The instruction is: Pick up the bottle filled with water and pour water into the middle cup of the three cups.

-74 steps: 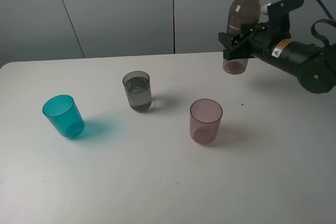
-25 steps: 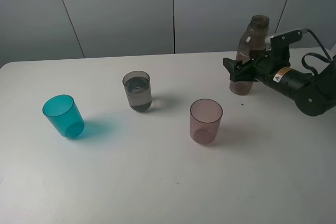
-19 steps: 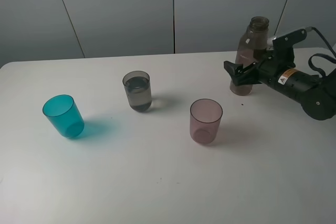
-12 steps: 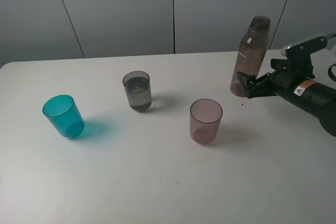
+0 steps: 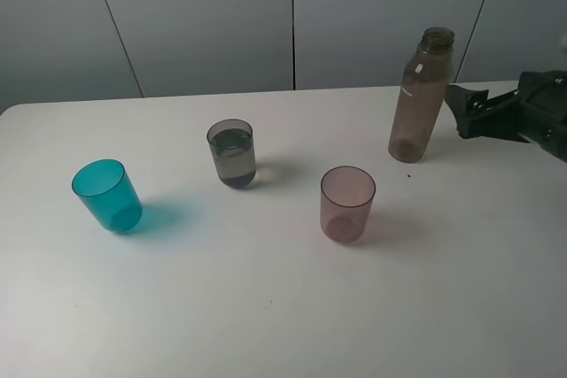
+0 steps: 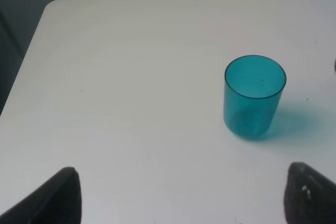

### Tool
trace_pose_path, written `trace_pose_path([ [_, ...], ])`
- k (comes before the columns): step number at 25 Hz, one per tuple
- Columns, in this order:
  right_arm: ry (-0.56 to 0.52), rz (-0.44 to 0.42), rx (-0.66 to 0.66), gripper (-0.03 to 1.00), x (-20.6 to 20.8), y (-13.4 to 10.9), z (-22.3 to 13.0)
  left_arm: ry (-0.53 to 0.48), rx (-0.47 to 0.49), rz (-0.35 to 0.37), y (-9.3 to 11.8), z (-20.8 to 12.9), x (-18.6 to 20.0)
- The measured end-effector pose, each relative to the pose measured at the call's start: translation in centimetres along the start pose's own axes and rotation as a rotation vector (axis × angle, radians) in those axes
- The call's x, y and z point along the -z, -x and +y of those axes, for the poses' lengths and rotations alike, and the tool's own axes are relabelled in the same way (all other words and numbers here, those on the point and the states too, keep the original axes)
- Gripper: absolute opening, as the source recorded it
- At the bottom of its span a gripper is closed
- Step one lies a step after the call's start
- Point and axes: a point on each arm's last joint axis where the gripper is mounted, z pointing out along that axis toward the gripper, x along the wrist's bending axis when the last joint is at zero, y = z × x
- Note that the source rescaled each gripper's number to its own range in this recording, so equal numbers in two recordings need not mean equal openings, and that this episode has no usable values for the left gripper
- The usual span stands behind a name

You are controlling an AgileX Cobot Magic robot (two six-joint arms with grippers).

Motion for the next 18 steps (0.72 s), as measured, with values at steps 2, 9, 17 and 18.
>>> trace_pose_path([
  [2,-0.011,-0.010,-0.025,0.99,1.5,0.1,2.7,0.000,-0.002,0.000,0.0,0.0,0.0],
  [9,-0.074,-0.089,-0.043,0.99,9.3,-0.8,13.0,0.000,-0.002,0.000,0.0,0.0,0.0],
  [17,-0.438,0.044,-0.090,0.99,17.6,-2.4,12.9,0.000,-0.004,0.000,0.0,0.0,0.0],
  [18,-0.479,0.051,-0.087,0.99,18.2,-2.5,12.3,0.000,-0.004,0.000,0.0,0.0,0.0],
])
